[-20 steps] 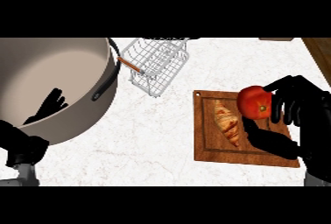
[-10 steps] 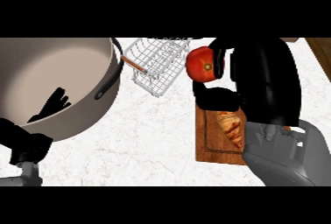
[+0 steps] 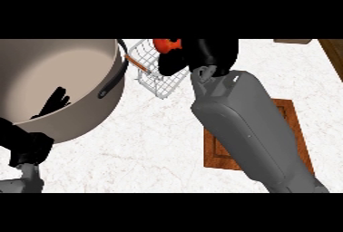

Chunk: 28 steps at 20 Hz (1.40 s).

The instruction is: Pick the tomato from the cutting board and place it in the tiered basket

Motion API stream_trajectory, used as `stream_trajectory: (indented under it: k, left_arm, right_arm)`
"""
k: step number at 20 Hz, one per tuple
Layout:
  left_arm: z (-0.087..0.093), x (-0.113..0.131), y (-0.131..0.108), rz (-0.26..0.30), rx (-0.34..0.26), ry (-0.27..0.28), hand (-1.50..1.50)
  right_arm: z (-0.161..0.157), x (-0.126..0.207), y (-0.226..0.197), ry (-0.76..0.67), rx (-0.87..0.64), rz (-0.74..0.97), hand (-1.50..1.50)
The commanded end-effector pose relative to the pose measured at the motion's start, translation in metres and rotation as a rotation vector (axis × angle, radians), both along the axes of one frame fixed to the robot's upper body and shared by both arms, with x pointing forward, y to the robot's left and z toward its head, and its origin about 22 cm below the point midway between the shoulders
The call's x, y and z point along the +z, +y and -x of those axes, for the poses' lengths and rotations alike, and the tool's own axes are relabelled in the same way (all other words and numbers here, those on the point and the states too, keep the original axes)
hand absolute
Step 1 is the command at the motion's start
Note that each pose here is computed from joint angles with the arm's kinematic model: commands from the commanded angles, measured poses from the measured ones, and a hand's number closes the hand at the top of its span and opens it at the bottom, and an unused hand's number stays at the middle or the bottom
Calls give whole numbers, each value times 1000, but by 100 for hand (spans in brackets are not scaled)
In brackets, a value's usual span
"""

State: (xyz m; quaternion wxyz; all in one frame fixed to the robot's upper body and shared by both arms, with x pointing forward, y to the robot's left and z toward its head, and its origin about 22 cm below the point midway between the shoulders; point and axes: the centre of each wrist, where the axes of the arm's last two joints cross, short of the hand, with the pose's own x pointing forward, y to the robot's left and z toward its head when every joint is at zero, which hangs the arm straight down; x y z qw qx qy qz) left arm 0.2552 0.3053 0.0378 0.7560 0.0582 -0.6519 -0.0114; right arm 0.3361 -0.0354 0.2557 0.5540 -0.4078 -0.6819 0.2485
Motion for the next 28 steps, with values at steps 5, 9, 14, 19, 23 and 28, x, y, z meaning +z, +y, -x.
stream_trajectory:
  k: [5,9,14,19,23,28]
  left_arm:
    - [1,-5,-19,3,-103,7,0]
    - [0,9,-13,2,-100,0,0]
    - [-11,1,-18,1,-104,2,0]
    - [-8,5,-17,-7,-116,-15,0]
    - [-8,10,-15,-6,-104,-11,0]
    - [-12,9,-31,-7,-121,-20,0]
  right_arm:
    - [-26,-9,31,74,-62,-25,150]
    - [-43,-29,23,96,-39,-20,150]
    - [-59,-44,31,47,-72,29,150]
    - [-74,-62,29,42,-115,39,150]
    - [-75,-71,21,-94,-146,-63,150]
    - [-87,-70,23,-88,-128,-72,-150]
